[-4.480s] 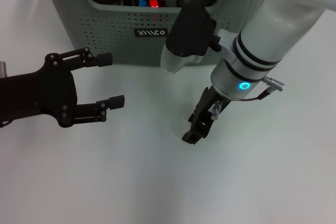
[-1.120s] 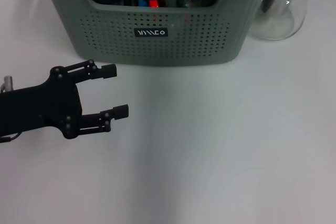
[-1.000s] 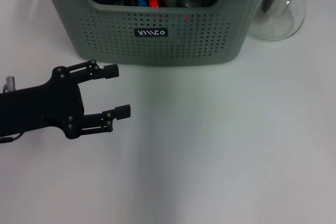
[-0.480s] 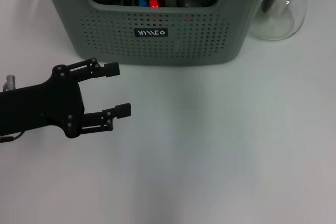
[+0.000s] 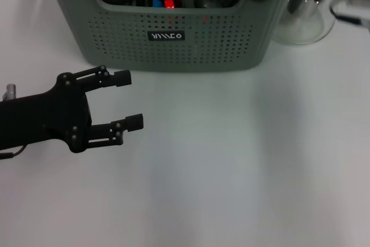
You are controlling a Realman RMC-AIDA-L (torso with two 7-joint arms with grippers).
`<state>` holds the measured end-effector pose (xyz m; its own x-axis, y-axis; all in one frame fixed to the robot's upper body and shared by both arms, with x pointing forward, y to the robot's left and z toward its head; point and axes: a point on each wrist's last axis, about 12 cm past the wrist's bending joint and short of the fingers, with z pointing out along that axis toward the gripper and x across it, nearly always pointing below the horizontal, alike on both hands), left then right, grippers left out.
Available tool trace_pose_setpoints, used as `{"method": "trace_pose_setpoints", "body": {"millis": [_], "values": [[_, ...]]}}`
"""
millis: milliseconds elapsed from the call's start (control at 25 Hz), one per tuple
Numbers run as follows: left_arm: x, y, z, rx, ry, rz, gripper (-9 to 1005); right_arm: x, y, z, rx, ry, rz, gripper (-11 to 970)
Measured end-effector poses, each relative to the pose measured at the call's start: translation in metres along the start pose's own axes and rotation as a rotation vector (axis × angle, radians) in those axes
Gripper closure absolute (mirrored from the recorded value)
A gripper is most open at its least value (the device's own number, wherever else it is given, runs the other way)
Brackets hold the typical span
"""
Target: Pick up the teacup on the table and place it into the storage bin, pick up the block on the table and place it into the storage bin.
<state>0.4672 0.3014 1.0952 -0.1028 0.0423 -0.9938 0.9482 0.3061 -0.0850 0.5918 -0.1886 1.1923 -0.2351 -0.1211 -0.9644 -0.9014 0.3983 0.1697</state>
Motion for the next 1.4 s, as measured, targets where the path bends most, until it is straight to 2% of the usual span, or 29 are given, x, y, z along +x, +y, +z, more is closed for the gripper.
{"method": "trace_pose_setpoints", "body": {"millis": [240, 400, 560, 720, 880, 1400], "values": [[0.003, 0.000, -0.002, -0.023, 0.013, -0.061, 205, 0.052, 0.001, -0.031, -0.065, 0.008, 0.069, 173], [0.008, 0.002, 0.001, -0.038, 0.036, -0.087, 205, 0.086, 0.000, -0.036, -0.064, 0.045, 0.106, 121], [0.016, 0.008, 0.010, -0.054, 0.067, -0.119, 206, 0.114, -0.003, -0.031, -0.027, 0.116, 0.126, 67], [0.026, 0.014, 0.017, -0.095, 0.112, -0.153, 207, 0.122, -0.005, -0.027, -0.014, 0.166, 0.126, 14], [0.034, 0.015, 0.021, -0.113, 0.130, -0.177, 208, 0.128, -0.004, -0.022, -0.007, 0.213, 0.115, 14], [0.037, 0.014, 0.024, -0.115, 0.128, -0.187, 210, 0.129, -0.007, -0.018, 0.010, 0.248, 0.100, 14]]}}
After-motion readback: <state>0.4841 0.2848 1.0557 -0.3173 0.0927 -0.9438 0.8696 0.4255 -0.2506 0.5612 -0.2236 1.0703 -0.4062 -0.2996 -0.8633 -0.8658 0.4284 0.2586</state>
